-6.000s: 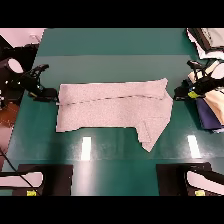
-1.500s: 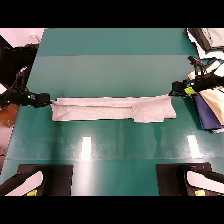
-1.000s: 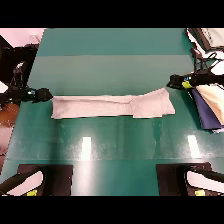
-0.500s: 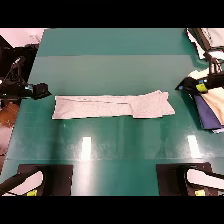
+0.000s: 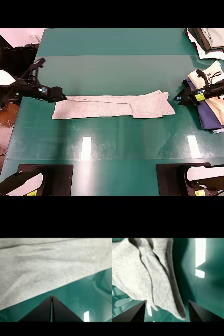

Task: Fold the shirts.

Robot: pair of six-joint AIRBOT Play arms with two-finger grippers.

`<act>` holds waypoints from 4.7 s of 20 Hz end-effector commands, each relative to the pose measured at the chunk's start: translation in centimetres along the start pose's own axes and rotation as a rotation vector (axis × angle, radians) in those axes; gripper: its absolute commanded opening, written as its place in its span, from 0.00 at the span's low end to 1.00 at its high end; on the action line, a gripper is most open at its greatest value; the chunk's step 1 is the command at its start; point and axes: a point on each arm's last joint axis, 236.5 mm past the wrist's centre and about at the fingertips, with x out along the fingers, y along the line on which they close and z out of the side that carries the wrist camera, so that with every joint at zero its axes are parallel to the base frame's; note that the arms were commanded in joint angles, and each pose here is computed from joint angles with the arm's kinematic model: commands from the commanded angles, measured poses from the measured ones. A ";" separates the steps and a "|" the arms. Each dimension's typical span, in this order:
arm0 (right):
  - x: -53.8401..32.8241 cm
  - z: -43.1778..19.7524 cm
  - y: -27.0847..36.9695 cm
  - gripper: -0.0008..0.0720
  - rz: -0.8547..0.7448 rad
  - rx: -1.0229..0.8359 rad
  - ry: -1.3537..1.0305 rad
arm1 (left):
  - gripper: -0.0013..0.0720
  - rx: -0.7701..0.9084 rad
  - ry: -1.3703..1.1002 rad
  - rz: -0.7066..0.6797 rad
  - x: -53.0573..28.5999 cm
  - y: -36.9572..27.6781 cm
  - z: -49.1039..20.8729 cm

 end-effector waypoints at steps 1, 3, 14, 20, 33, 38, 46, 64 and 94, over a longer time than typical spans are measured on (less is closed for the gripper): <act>2.1 0.7 0.0 0.80 0.108 0.004 0.015 | 0.05 0.070 0.012 -0.034 1.4 -3.2 -0.5; 3.2 0.7 0.1 0.80 0.125 0.002 0.033 | 0.05 0.089 -0.006 -0.041 1.7 -4.1 -0.2; 9.1 -0.1 6.0 0.26 0.234 -0.147 0.127 | 0.05 0.056 -0.026 -0.039 1.9 -4.4 0.2; 6.2 0.1 8.2 0.03 0.228 -0.189 0.080 | 0.05 0.074 0.000 -0.050 3.2 -5.4 -0.3; -3.1 -0.8 30.9 0.02 0.215 -0.557 -0.039 | 0.05 0.238 0.208 -0.165 22.4 -15.9 1.0; -3.1 -1.4 34.6 0.02 0.105 -0.683 -0.098 | 0.05 0.229 0.148 -0.169 22.9 -16.4 3.1; 0.4 -1.9 35.9 0.02 0.077 -0.723 -0.061 | 0.05 0.293 0.237 -0.084 19.7 -13.1 3.1; 18.7 -5.6 40.9 0.03 0.158 -0.838 0.050 | 0.05 0.244 -0.048 0.338 -8.4 1.9 10.8; 23.1 0.5 23.5 0.82 0.232 -0.297 0.173 | 0.05 0.244 -0.045 0.272 -7.7 0.5 10.6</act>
